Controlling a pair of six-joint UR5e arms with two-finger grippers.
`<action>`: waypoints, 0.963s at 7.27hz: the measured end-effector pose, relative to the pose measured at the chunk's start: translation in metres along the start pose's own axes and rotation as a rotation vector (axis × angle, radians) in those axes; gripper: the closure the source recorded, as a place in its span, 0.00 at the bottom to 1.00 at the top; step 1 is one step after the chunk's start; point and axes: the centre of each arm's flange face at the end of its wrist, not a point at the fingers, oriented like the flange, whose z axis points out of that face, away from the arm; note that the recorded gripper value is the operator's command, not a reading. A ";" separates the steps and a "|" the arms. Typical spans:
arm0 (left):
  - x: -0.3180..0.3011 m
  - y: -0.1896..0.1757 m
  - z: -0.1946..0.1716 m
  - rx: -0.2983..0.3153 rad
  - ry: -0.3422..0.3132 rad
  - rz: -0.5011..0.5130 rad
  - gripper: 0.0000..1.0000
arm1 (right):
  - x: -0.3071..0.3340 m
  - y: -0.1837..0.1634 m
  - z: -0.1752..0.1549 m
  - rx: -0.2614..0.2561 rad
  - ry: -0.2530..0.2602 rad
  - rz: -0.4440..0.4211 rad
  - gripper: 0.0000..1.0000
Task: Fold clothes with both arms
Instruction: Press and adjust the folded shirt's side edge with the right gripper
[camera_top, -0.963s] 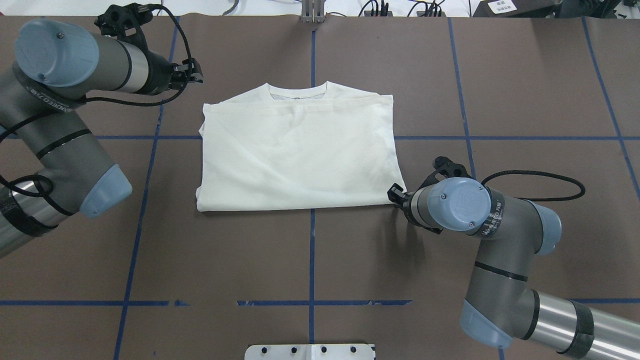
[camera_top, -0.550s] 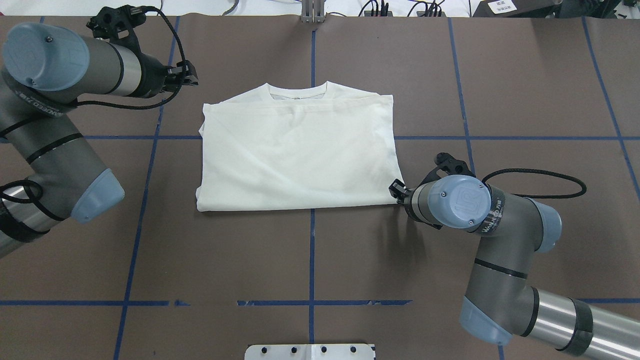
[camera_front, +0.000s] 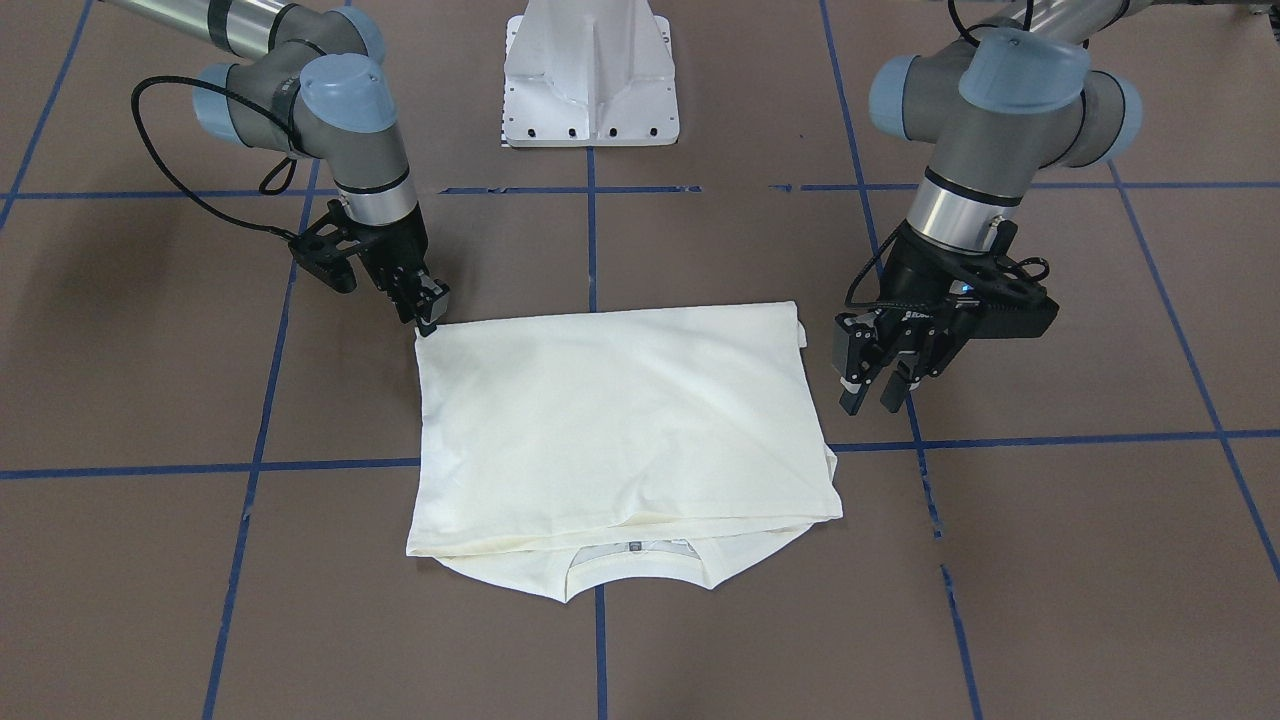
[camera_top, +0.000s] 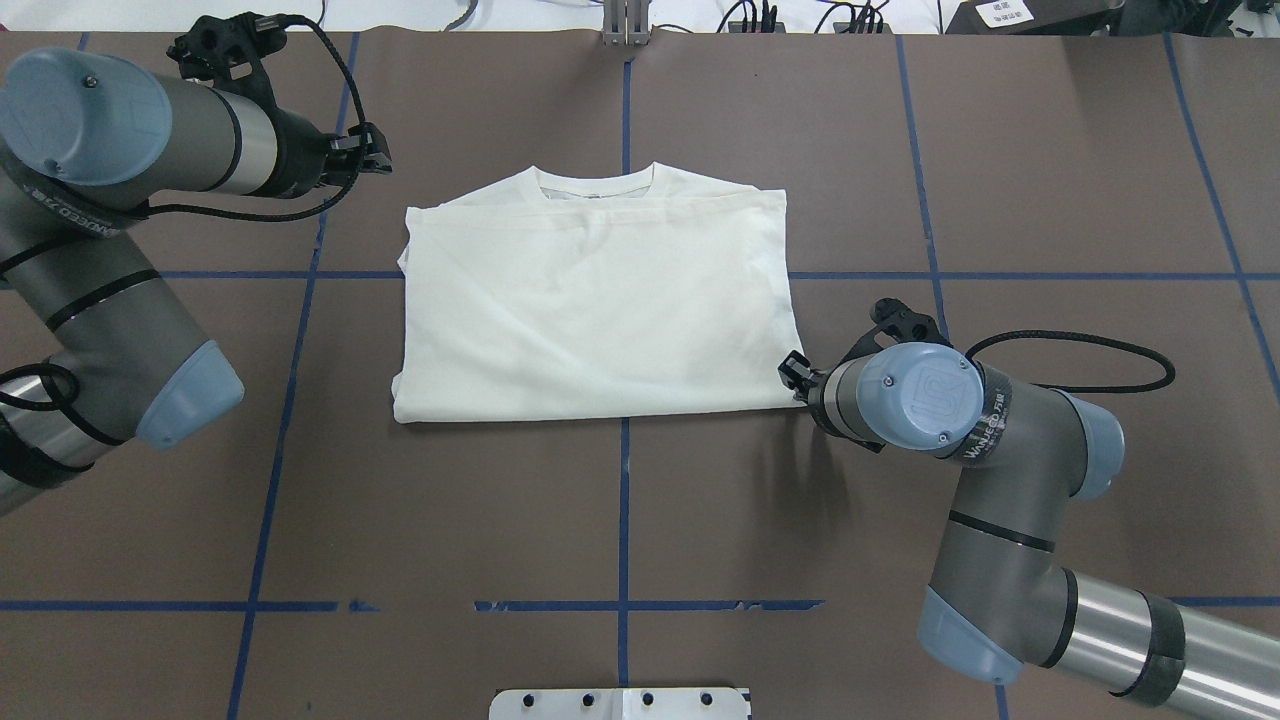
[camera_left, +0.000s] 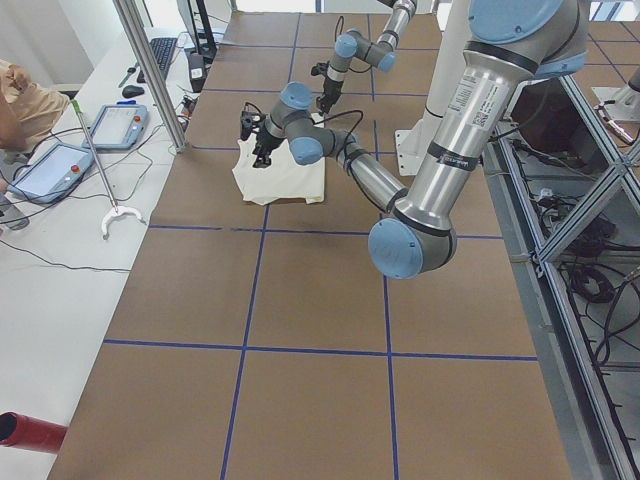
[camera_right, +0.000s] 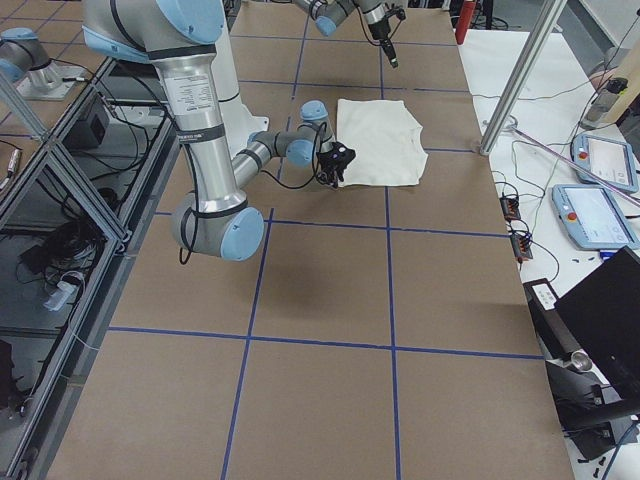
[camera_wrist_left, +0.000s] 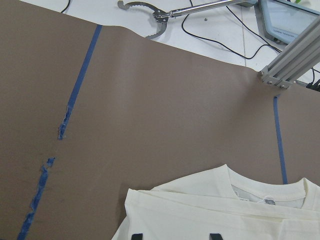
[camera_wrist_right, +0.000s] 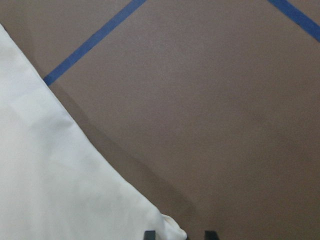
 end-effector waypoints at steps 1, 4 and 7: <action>0.000 0.000 0.000 0.000 -0.001 0.000 0.47 | 0.000 0.001 0.000 -0.002 0.001 0.000 0.52; -0.005 0.001 0.002 -0.002 -0.008 -0.002 0.47 | 0.000 0.003 0.002 -0.003 0.004 -0.002 0.49; -0.006 0.001 0.002 -0.002 -0.009 -0.002 0.48 | 0.000 0.003 0.005 -0.002 0.007 -0.009 0.67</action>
